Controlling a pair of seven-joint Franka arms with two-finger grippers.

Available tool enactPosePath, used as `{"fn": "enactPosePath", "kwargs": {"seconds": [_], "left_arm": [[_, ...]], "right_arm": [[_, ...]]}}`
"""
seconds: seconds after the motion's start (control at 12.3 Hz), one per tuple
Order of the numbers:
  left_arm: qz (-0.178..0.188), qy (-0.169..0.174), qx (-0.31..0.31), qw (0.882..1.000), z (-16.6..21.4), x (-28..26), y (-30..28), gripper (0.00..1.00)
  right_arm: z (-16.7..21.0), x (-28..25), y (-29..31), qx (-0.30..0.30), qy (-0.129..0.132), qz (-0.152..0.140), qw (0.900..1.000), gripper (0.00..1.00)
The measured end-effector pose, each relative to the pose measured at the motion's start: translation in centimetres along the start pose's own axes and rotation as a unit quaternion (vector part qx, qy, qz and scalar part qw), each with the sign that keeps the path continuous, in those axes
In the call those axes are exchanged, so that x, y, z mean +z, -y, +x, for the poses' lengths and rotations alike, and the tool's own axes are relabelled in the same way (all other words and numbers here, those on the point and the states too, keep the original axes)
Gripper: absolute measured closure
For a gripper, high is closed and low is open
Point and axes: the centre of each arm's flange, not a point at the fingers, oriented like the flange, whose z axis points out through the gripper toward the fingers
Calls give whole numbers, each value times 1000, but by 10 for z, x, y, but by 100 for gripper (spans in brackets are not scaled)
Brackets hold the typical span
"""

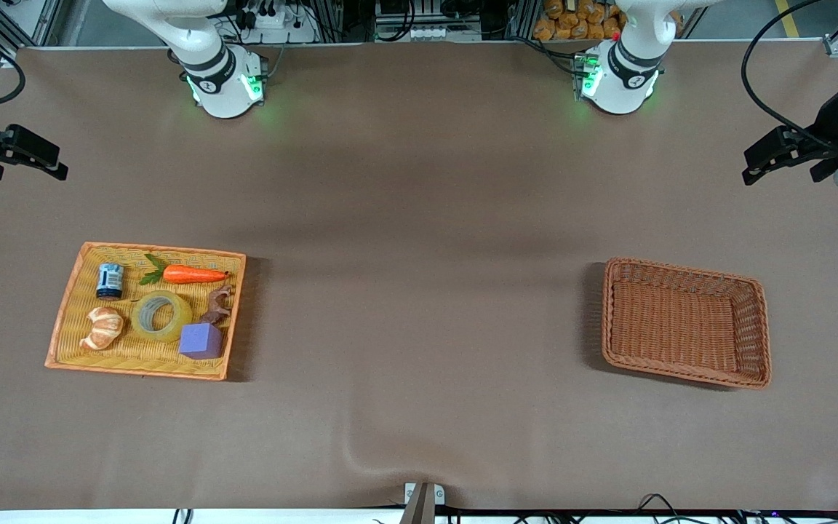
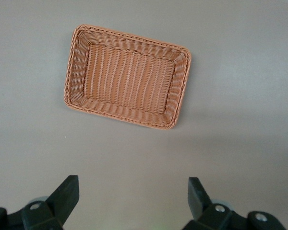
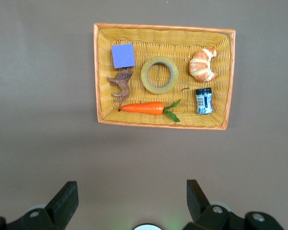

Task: Transfer tape with both arms
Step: 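Reach the right gripper down to the yellow tape roll on the tray, then grasp the tape roll with the right gripper and lift it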

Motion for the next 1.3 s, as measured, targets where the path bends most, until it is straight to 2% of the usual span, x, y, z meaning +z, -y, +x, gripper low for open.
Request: {"fn": "enactPosePath", "kwargs": {"seconds": [0.32,0.49,0.73,0.97,1.22,1.3], "left_arm": [[0,-4,0,1000,0,-3,0,0],[-1,-5,-3,1000,0,-5,3,0],[-1,-5,-4,1000,1,-5,4,0],[-1,-5,-2,1000,1,-6,3,0],[0,-1,1,1000,-3,-10,-1,0],[0,-5,1,1000,-3,-14,0,0]], "right_arm": [[1,3,-1,1,7,0,1000,0],[12,24,-4,4,26,0,1000,0],[71,123,-28,25,76,2,997,0],[131,255,-64,49,98,3,994,0],[150,354,-79,34,127,7,991,0],[153,374,-83,32,129,8,991,0]]}}
